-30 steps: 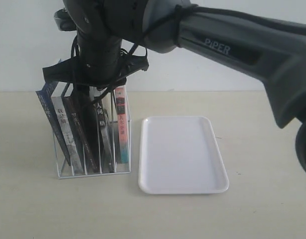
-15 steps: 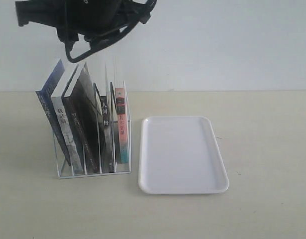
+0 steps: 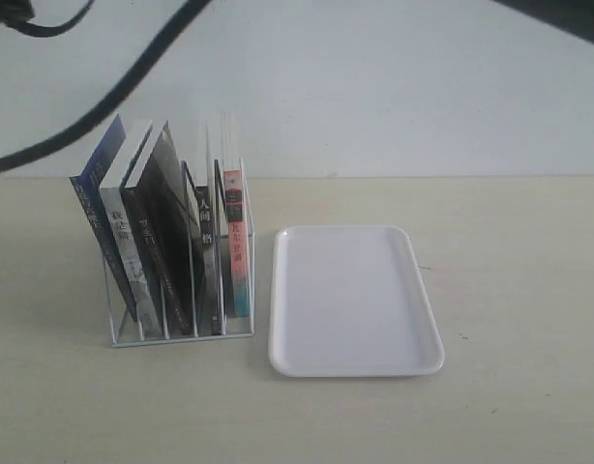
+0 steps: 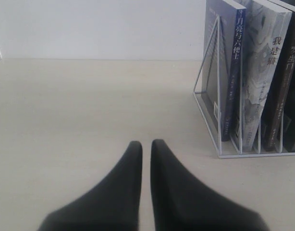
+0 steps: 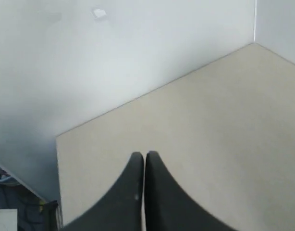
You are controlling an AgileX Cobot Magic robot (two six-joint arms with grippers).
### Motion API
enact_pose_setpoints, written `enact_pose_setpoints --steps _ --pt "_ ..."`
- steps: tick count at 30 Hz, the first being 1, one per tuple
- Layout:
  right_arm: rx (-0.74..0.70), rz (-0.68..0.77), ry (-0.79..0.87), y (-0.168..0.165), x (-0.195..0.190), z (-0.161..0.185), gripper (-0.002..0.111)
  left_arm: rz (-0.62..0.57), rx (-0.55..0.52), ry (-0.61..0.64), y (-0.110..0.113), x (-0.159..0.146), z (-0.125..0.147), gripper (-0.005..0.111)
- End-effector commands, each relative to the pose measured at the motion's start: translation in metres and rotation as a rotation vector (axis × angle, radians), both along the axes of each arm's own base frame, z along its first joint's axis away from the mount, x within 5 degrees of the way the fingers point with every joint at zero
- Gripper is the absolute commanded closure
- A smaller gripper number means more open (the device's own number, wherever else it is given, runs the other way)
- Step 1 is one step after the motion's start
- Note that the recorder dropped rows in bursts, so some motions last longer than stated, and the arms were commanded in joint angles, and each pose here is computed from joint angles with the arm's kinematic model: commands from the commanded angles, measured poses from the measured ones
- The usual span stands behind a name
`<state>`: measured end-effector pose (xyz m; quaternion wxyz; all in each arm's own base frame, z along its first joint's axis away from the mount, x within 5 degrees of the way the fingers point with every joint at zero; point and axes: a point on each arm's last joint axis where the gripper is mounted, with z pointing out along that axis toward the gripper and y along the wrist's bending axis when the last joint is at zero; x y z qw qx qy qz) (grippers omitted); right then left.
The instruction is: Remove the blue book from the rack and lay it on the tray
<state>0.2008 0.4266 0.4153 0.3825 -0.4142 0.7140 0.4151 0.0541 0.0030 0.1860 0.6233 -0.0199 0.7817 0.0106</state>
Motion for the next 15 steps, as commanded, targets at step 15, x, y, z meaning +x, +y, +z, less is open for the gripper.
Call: enact_pose_setpoints --steps 15 --pt "-0.293 -0.548 -0.101 0.021 0.089 -0.069 0.108 -0.009 0.005 -0.006 0.0 0.0 0.0 0.101"
